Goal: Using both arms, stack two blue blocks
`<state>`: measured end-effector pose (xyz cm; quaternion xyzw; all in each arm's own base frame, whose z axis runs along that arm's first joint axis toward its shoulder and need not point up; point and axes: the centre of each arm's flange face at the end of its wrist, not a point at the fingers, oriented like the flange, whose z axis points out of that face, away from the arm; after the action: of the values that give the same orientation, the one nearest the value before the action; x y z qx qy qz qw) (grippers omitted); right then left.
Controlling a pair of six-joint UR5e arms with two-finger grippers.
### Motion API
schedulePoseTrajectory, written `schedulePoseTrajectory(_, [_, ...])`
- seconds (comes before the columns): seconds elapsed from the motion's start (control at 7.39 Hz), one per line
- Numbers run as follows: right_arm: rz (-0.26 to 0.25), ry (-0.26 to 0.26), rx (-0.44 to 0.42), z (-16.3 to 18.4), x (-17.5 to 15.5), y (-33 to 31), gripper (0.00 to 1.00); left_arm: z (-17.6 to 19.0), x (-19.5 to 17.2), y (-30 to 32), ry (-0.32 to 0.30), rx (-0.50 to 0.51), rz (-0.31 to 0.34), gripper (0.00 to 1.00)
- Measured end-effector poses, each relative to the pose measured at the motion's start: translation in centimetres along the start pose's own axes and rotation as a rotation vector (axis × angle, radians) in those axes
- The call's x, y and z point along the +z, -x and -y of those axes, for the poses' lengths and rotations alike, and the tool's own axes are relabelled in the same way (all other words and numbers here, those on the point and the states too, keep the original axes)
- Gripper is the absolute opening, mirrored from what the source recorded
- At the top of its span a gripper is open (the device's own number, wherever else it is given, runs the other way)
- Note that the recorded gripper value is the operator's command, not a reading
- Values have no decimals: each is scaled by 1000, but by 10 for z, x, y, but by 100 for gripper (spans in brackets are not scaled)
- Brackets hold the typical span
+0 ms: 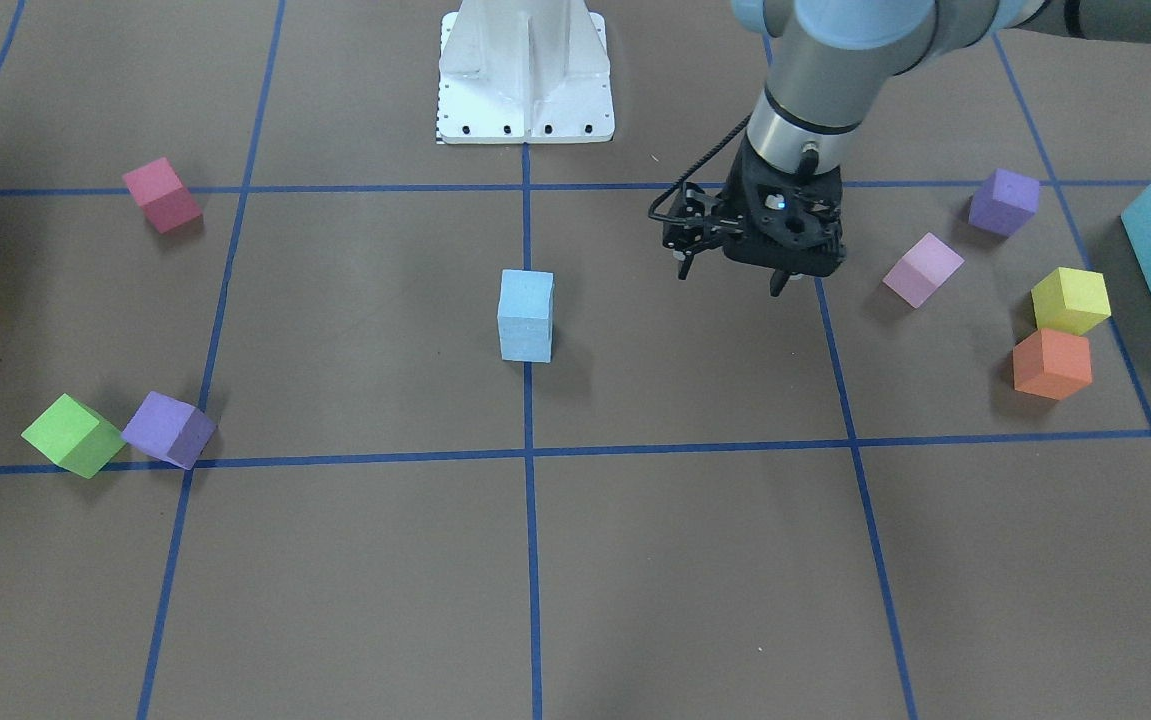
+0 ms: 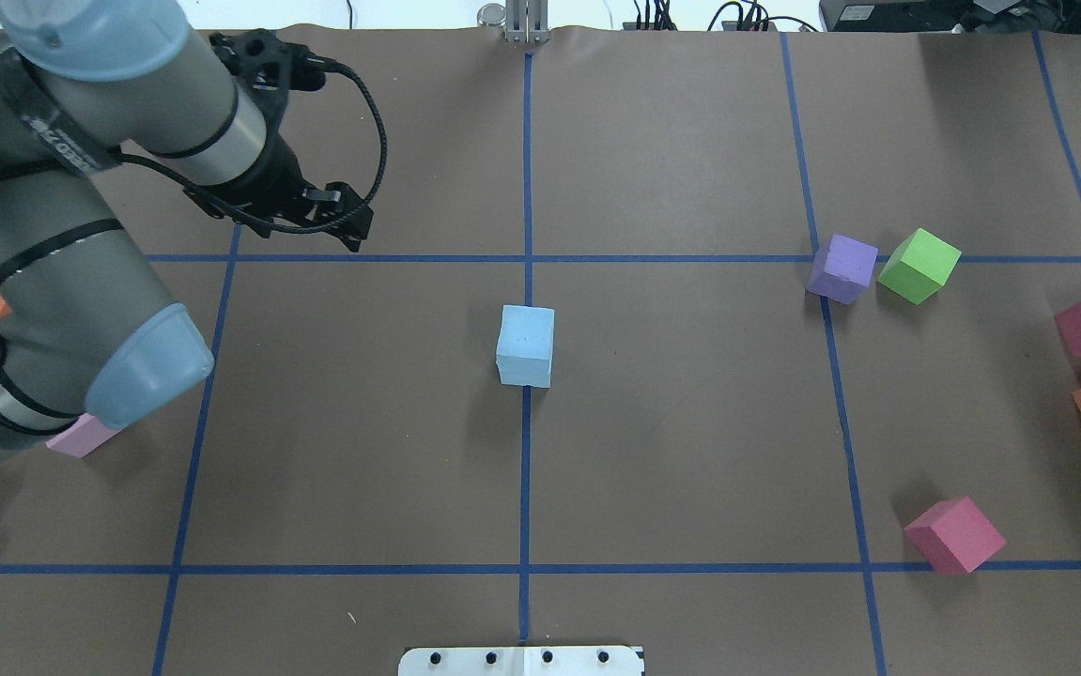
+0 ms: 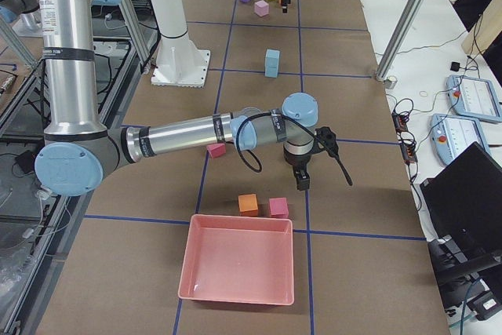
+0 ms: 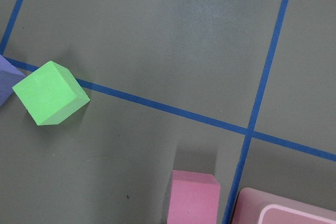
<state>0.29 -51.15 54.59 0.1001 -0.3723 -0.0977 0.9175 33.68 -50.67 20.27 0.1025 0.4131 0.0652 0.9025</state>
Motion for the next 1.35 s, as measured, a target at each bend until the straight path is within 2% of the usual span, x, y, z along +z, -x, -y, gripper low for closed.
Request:
schedulePoseTrajectory(0.68, [0,-1,7,3,1,0,100,24,-52,236,14,43,46,98])
schedulePoseTrajectory(0.81, [0,0,8,4,1,0,100,27,-57,280,21,33,55,98])
schedulePoseTrajectory(1.22, [-1,4,10,11,5,-4,100,38,-62,376,40,-22,30,98])
schedulePoseTrajectory(1.35, [-2,4,9,14,5,-4,100,42,-58,404,38,2,29,98])
